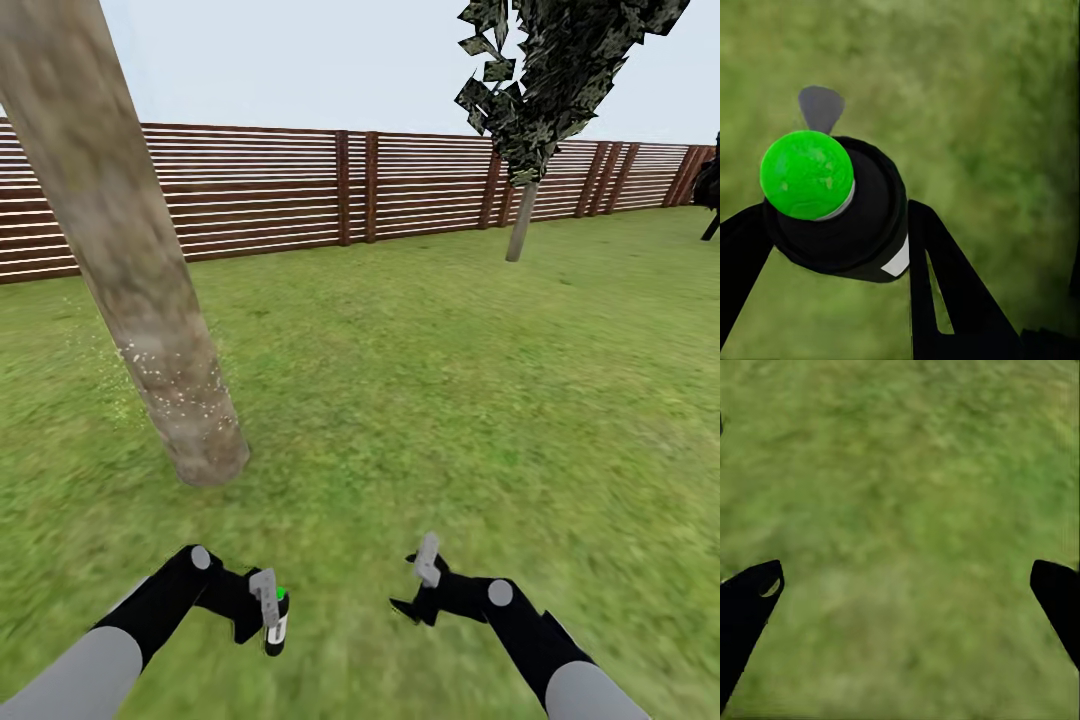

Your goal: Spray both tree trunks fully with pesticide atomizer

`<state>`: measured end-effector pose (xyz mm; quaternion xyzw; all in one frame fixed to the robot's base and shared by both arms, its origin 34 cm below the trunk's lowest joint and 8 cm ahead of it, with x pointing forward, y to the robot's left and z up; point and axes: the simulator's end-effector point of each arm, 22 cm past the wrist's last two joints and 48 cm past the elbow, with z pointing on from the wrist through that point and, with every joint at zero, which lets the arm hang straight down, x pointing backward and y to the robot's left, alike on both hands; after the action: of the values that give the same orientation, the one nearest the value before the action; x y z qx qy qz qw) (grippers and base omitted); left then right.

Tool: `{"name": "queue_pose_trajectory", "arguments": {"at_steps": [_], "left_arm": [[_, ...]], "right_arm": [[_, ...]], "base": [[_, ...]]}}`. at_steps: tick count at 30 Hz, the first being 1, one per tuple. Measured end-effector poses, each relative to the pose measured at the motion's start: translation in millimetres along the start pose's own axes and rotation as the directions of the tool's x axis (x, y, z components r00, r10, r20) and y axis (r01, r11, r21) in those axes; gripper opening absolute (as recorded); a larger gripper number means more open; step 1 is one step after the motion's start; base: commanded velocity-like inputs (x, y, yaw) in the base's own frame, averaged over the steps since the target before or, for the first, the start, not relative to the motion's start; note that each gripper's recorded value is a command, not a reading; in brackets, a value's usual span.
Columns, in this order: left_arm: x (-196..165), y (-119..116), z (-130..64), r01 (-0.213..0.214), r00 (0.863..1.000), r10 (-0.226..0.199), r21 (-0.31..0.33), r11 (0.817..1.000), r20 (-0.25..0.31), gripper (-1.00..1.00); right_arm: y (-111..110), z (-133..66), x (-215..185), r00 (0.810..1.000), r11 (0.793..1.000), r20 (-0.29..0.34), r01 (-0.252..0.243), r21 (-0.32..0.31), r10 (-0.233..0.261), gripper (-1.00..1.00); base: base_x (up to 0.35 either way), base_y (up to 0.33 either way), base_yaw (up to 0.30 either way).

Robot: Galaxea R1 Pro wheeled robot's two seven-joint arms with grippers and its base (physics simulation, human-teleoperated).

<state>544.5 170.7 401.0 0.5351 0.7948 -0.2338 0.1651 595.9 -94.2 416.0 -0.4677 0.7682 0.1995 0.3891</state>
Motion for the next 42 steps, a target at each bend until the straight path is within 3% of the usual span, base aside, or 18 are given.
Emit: {"name": "queue_pose_trajectory", "arguments": {"at_steps": [3, 6, 8, 11, 19, 26, 42], "left_arm": [[-16.2, -8.6, 9.5, -0.014, 1.000, 0.014, 0.018, 1.000, 0.016, -1.00], [-24.6, -22.5, 20.9, -0.058, 0.998, 0.058, 0.052, 0.997, -0.006, -1.00], [-33.3, -28.1, 26.2, -0.073, 0.997, 0.074, 0.063, 0.995, -0.002, -1.00], [-38.3, -30.2, 29.2, -0.077, 0.997, 0.077, 0.063, 0.995, 0.003, -1.00], [-61.0, -39.3, 38.5, -0.096, 0.995, 0.094, 0.075, 0.993, 0.031, -1.00], [-79.2, -33.5, 45.3, -0.104, 0.993, 0.103, 0.023, 0.994, 0.056, -1.00], [-110.3, -40.6, 57.1, -0.110, 0.988, 0.109, 0.002, 0.994, 0.106, -1.00]], "right_arm": [[2.4, 0.7, -0.7, 1.000, 1.000, -0.001, 0.007, -0.009, -0.007, -1.00], [4.3, 1.8, -2.3, 1.000, 1.000, 0.001, 0.010, -0.014, -0.010, -1.00], [25.5, 12.3, -20.8, 0.999, 0.997, 0.029, 0.028, -0.074, -0.026, -1.00], [36.4, 13.7, -50.2, 0.993, 0.987, 0.074, 0.096, -0.131, -0.087, -1.00], [56.6, 18.6, -69.1, 0.990, 0.974, 0.108, 0.115, -0.194, -0.095, -1.00], [56.3, 17.6, -75.2, 0.987, 0.972, 0.120, 0.127, -0.197, -0.104, -1.00], [57.6, 18.4, -77.6, 0.987, 0.972, 0.124, 0.127, -0.198, -0.104, -1.00]], "base": [[0.000, 0.000, 0.000], [0.000, 0.000, 0.000], [0.000, 0.000, 0.000], [0.000, 0.000, 0.000], [0.000, 0.000, 0.000], [0.000, 0.000, 0.000], [0.000, 0.000, 0.000]]}}
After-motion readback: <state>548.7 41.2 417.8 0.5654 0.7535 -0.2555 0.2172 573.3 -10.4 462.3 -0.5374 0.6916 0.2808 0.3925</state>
